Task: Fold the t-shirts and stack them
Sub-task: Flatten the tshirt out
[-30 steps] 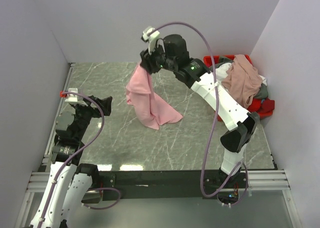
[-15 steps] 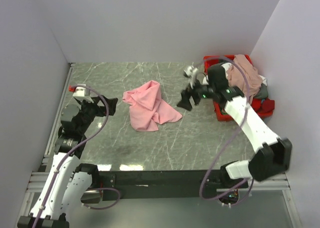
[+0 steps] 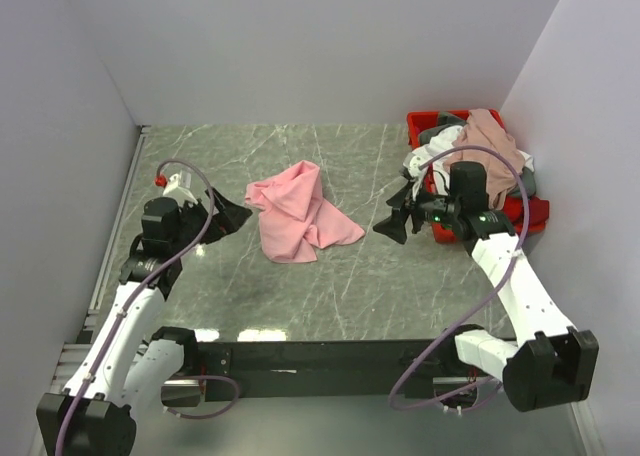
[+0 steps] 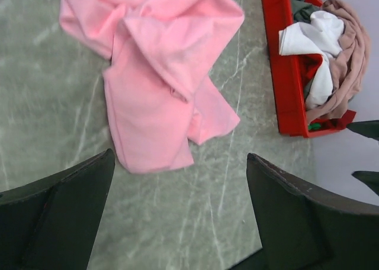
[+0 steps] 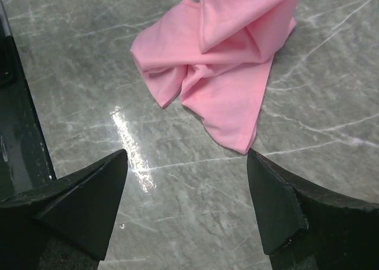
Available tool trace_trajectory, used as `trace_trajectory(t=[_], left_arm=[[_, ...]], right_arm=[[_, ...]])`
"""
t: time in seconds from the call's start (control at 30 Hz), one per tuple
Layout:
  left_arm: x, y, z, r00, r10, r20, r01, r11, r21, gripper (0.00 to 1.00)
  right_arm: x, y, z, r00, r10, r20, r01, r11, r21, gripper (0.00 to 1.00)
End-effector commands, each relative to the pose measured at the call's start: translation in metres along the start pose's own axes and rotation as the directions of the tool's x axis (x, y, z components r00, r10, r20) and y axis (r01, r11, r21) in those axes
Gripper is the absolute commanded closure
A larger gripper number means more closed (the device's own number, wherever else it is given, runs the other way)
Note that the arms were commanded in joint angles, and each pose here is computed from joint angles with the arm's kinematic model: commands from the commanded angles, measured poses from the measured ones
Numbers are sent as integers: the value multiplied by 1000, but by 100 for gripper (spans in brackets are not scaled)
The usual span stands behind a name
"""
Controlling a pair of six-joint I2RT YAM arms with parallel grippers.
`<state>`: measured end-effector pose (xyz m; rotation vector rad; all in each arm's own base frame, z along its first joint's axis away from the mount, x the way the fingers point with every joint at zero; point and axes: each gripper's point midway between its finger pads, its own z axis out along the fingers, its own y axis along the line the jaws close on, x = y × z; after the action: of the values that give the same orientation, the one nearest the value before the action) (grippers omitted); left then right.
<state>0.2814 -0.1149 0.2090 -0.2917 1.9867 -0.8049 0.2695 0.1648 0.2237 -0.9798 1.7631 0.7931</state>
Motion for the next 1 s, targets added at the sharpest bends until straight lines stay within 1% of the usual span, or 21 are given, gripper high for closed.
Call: trace_trajectory(t=[0.0,0.13,0.17,0.23,0.27,0.33,0.4,0.47,0.63,0.7,0.73,0.8,0.9,0.93,0.97], left_arm=[[23,6,-3,980,-189,-55,187,981,-51,2],[45,37,9,967,-245,-67,229,955,-186,7],[55,45,16,960,-265,-94,239,946,-220,7],[65,42,26,953,-280,-115,251,943,-220,10],[72,46,33,948,-295,-121,258,934,-248,11],[87,40,41,947,-282,-155,239,938,-250,12],[100,45,52,944,-284,-169,228,930,-288,14],[111,50,60,939,-287,-192,217,923,-317,17],[124,59,74,940,-274,-201,186,909,-372,25],[124,57,78,941,-271,-203,184,913,-365,27],[125,56,80,941,-269,-204,183,914,-362,30],[127,55,86,941,-262,-214,174,917,-359,34],[132,54,94,940,-251,-231,158,920,-358,42],[134,55,96,939,-251,-236,155,919,-362,47],[130,57,98,947,-240,-216,147,916,-373,49]], right_arm=[[-7,-8,4,1000,13,-3,-13,1000,-7,13],[3,-10,9,999,35,-31,-36,999,-15,14],[5,-11,10,999,39,-35,-39,999,-15,15],[8,-12,12,998,45,-46,-46,999,-14,15],[8,-12,12,998,45,-48,-46,999,-14,15],[12,-13,15,997,46,-59,-47,999,-12,16],[15,-14,16,997,49,-68,-50,999,-12,16],[19,-14,18,995,56,-79,-57,998,-13,16],[28,-12,25,992,61,-108,-65,997,-32,16],[33,-12,28,991,53,-124,-58,998,-36,17],[34,-10,30,990,51,-131,-57,997,-43,17],[38,-9,32,989,41,-144,-48,998,-47,17],[40,-7,35,988,28,-154,-37,998,-56,17],[41,-6,36,987,26,-159,-35,998,-59,17],[42,-5,36,987,20,-161,-31,998,-60,17]])
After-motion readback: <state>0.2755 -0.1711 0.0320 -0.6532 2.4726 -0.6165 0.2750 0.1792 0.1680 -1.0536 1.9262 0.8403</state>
